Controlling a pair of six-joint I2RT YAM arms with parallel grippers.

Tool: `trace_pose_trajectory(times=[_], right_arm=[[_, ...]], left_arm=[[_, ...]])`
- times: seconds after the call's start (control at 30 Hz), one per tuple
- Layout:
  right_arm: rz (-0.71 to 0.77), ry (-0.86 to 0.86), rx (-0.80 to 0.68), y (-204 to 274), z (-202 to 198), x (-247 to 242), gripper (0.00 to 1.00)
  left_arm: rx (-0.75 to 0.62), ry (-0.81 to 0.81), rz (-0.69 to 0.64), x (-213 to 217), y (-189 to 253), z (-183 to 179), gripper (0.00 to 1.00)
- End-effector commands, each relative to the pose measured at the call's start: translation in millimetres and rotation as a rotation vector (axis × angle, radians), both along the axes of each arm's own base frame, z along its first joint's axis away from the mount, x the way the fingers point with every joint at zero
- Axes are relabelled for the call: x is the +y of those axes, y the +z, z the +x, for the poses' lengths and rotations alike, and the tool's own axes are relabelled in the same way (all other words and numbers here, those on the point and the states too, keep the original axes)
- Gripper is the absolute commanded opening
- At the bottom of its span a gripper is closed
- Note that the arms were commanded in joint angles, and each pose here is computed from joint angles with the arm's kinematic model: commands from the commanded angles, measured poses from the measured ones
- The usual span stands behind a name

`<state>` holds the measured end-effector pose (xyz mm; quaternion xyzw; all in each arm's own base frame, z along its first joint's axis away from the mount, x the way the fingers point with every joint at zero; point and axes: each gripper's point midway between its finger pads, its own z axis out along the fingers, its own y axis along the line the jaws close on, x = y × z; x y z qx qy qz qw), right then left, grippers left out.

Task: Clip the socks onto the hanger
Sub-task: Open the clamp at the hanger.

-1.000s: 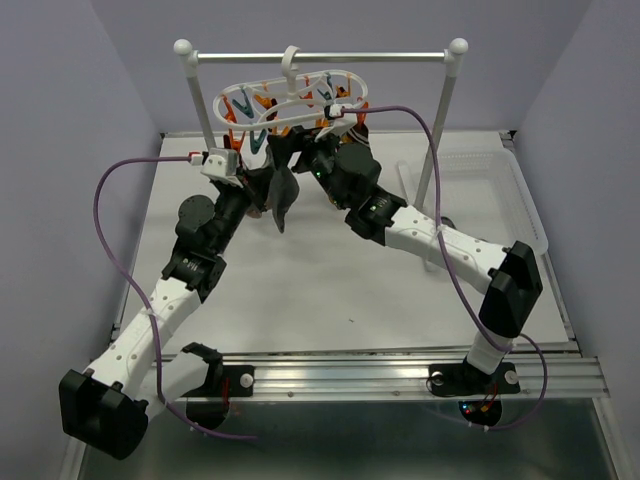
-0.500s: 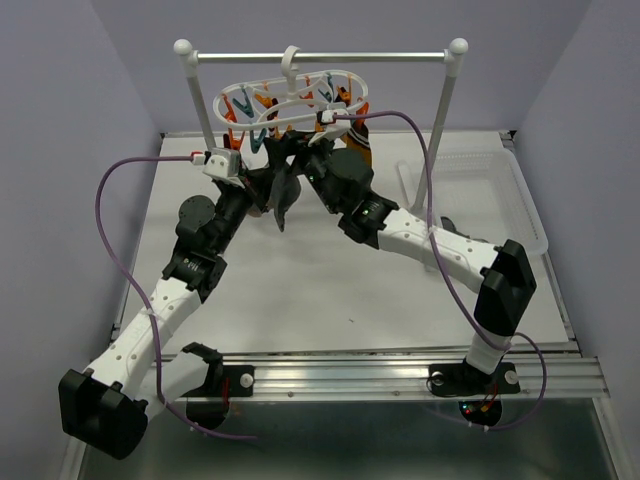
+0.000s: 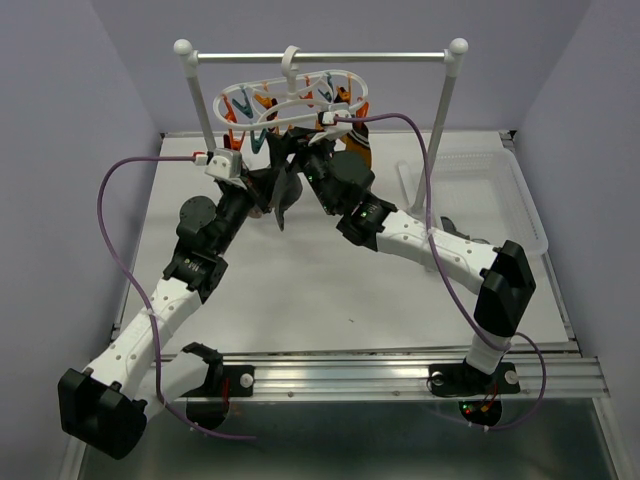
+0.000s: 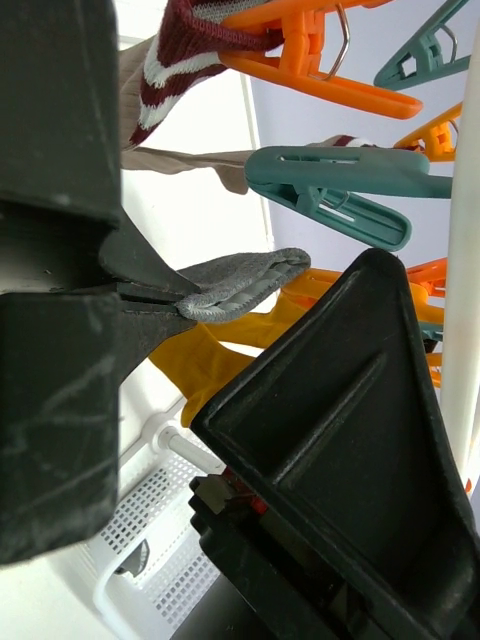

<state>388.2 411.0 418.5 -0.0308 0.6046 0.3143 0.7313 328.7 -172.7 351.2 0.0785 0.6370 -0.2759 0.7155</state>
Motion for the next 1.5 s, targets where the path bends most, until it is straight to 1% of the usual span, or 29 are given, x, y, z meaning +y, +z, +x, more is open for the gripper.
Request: trace_pose_trajectory(times=[0.0, 0.27, 0.4, 0.57, 0.63, 0.73, 0.83, 0.9, 1.07, 1.2, 1.27, 1.33, 1.4, 1.47], right_arm=[[0.104, -0.034, -0.073, 42.9, -7.5, -10.4, 0.68], [0.116, -0.048, -0.085, 46.0, -5.8, -12.0, 0.68], [0.115, -0.054, -0.088, 46.2, -8.0, -10.3, 0.64], [0.113, -0.069, -0.088, 45.7, -6.1, -11.7, 0.57], [0.116, -0.075, -0.089, 46.1, -5.7, -12.9, 0.56], [0.113, -0.082, -0.092, 46.7, -4.8, -13.4, 0.52], [0.115, -0.081, -0.093, 48.0, -7.8, -11.2, 0.45], [0.113, -0.082, -0.092, 47.3, -7.9, -11.5, 0.38], [0.108, -0.086, -0.096, 46.8, -7.9, -12.3, 0.27], [0.105, -0.090, -0.097, 47.5, -8.3, -14.0, 0.25], [0.098, -0.089, -0.100, 47.0, -8.8, -14.3, 0.21], [0.096, -0.091, -0.102, 47.9, -9.5, -15.6, 0.20], [0.085, -0.093, -0.106, 47.2, -9.5, -15.9, 0.12], [0.082, -0.095, -0.110, 48.7, -10.2, -17.3, 0.11]], left_arm=[[-0.130, -0.019, -0.036, -2.0, 46.4, -8.4, 0.00], [-0.138, -0.024, -0.033, -3.1, 47.7, -10.0, 0.00], [-0.141, -0.024, -0.033, -3.0, 48.2, -11.3, 0.00], [-0.143, -0.022, -0.029, -3.1, 48.1, -11.3, 0.00], [-0.146, -0.022, -0.030, -2.9, 49.0, -11.7, 0.00], [-0.145, -0.023, -0.026, -3.1, 47.9, -11.6, 0.00], [-0.147, -0.024, -0.025, -3.5, 48.6, -12.0, 0.00], [-0.149, -0.022, -0.024, -2.7, 49.1, -12.1, 0.00], [-0.151, -0.020, -0.024, -2.0, 49.2, -12.9, 0.00], [-0.158, -0.027, -0.022, -2.9, 50.5, -14.5, 0.00], [-0.157, -0.028, -0.020, -3.2, 49.9, -15.0, 0.00], [-0.157, -0.025, -0.020, -2.3, 49.2, -15.5, 0.00], [-0.159, -0.020, -0.020, -0.7, 49.0, -16.2, 0.00], [-0.158, -0.014, -0.021, 0.8, 48.0, -16.8, 0.00]])
